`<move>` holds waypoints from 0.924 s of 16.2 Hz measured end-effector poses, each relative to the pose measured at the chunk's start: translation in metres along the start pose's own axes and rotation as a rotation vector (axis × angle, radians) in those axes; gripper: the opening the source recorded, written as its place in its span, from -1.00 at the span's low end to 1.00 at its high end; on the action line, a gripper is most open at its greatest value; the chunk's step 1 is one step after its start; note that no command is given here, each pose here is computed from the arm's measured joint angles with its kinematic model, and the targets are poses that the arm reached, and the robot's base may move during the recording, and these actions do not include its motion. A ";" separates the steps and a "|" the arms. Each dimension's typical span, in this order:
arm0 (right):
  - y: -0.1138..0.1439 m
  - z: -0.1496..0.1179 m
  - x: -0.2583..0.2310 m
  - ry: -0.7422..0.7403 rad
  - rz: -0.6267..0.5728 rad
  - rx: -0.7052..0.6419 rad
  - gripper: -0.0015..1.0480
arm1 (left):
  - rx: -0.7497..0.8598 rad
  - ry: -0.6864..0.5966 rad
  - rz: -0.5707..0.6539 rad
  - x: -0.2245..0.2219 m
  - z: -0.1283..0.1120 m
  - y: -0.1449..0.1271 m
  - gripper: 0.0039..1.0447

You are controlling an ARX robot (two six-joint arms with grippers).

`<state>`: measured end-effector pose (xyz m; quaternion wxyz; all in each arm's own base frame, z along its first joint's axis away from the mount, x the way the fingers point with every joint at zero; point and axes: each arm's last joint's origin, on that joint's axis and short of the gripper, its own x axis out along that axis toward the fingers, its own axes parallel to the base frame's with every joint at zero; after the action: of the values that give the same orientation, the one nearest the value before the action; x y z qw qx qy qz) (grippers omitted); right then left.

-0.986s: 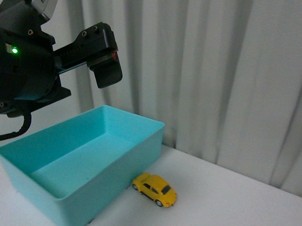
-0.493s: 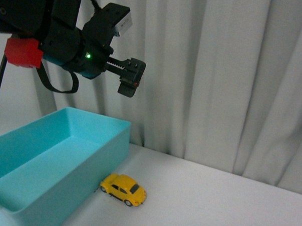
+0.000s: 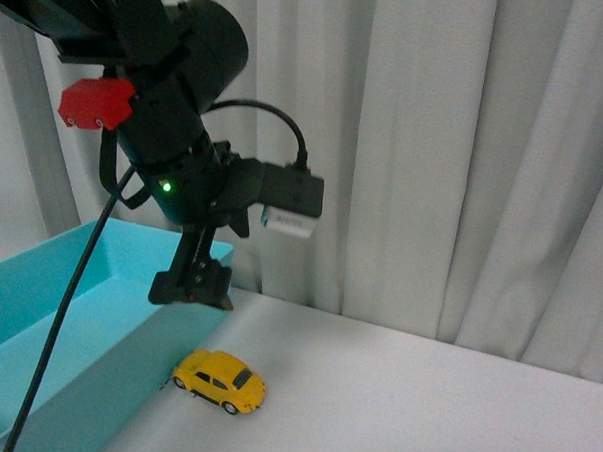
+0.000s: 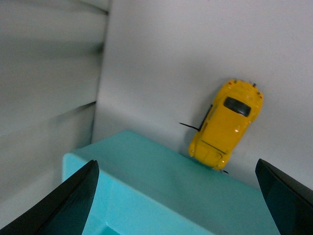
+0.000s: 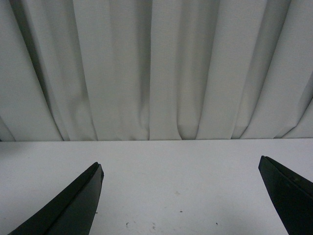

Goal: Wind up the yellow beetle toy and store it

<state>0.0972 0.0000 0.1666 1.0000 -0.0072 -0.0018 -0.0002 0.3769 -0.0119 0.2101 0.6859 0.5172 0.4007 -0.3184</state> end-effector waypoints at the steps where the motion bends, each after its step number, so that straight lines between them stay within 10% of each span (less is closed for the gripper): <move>1: 0.000 0.000 0.000 0.000 0.000 0.000 0.87 | 0.077 0.031 -0.047 0.010 0.000 -0.005 0.88; 5: 0.000 0.000 0.000 0.000 0.000 0.000 0.87 | 0.229 0.108 -0.110 0.040 -0.004 -0.014 0.88; 15: 0.000 0.000 0.000 0.000 0.000 0.000 0.87 | 0.006 0.205 -0.194 0.093 0.006 -0.046 0.88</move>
<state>0.0972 0.0000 0.1666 1.0000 -0.0073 -0.0018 -0.0002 0.3838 -0.0313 0.1080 0.6059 0.5080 0.5159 -0.3297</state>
